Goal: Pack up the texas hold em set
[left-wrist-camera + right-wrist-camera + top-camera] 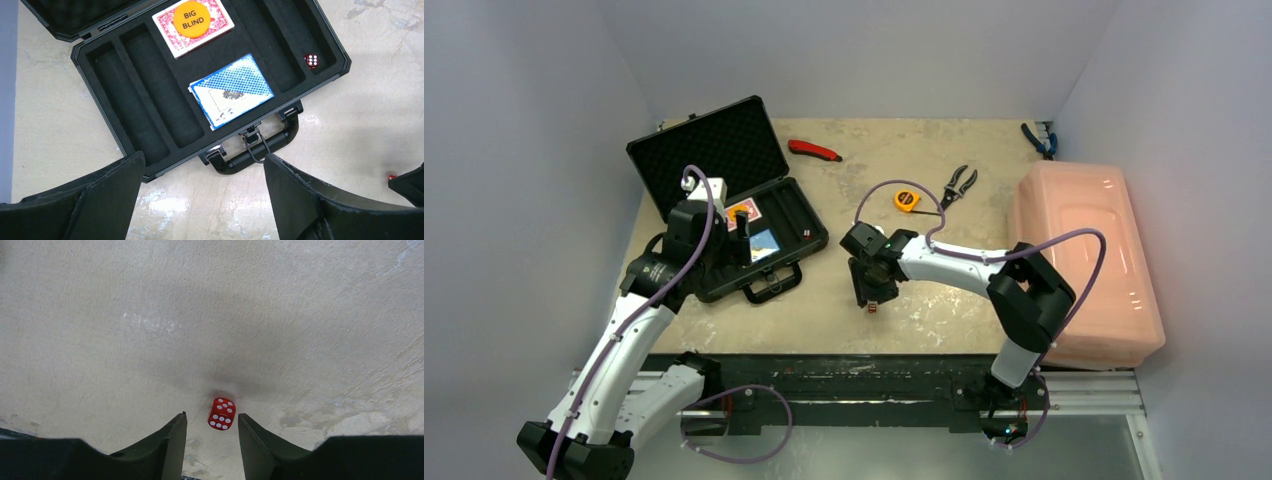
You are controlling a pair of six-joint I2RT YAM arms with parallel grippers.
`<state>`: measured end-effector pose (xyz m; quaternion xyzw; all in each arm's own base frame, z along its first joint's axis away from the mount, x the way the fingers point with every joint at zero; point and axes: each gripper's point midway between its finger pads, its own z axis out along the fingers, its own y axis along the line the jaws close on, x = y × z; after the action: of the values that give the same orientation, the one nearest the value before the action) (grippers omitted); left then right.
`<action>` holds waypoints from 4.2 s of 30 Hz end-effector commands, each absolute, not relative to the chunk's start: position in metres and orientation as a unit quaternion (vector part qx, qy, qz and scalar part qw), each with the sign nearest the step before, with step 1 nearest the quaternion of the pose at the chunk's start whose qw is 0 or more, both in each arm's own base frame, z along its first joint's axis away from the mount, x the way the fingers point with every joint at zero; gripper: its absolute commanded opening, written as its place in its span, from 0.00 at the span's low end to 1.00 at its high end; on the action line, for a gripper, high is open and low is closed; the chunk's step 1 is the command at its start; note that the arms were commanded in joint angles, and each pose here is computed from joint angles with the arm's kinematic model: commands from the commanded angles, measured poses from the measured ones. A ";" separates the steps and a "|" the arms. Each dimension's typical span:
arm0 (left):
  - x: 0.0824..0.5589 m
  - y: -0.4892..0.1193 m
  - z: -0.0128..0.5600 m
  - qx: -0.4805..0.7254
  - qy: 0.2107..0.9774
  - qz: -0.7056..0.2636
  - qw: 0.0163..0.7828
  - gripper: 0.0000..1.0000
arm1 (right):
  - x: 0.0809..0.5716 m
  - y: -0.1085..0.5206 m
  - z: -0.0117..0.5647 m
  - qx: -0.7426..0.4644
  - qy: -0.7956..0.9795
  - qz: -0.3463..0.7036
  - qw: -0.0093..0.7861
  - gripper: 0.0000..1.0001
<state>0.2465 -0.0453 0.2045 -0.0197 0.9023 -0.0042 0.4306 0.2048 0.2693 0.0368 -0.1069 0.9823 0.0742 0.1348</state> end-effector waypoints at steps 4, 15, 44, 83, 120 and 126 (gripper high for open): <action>0.250 -0.046 0.214 -0.013 0.898 -0.007 0.440 0.88 | 0.203 0.278 0.036 -0.101 0.982 0.089 0.134 0.36; 0.250 -0.046 0.215 -0.013 0.897 -0.007 0.442 0.88 | 0.203 0.270 0.036 -0.097 0.984 0.067 0.134 0.35; 0.250 -0.045 0.214 -0.013 0.898 -0.005 0.440 0.88 | 0.211 0.256 0.068 -0.085 0.980 0.049 0.173 0.42; 0.249 -0.046 0.213 -0.011 0.899 -0.006 0.438 0.88 | 0.208 0.257 0.034 -0.103 0.985 0.023 0.135 0.03; 0.247 -0.045 0.219 -0.013 0.893 -0.012 0.449 0.88 | 0.323 0.364 0.165 -0.152 0.927 0.109 0.325 0.00; 0.248 -0.044 0.217 -0.014 0.895 -0.008 0.447 0.88 | 0.340 0.381 0.166 -0.160 0.920 0.114 0.340 0.00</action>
<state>0.2442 -0.0474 0.2052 -0.0166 0.9025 -0.0115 0.4302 0.3274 0.3754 0.1503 -0.1550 0.9289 0.1191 0.3145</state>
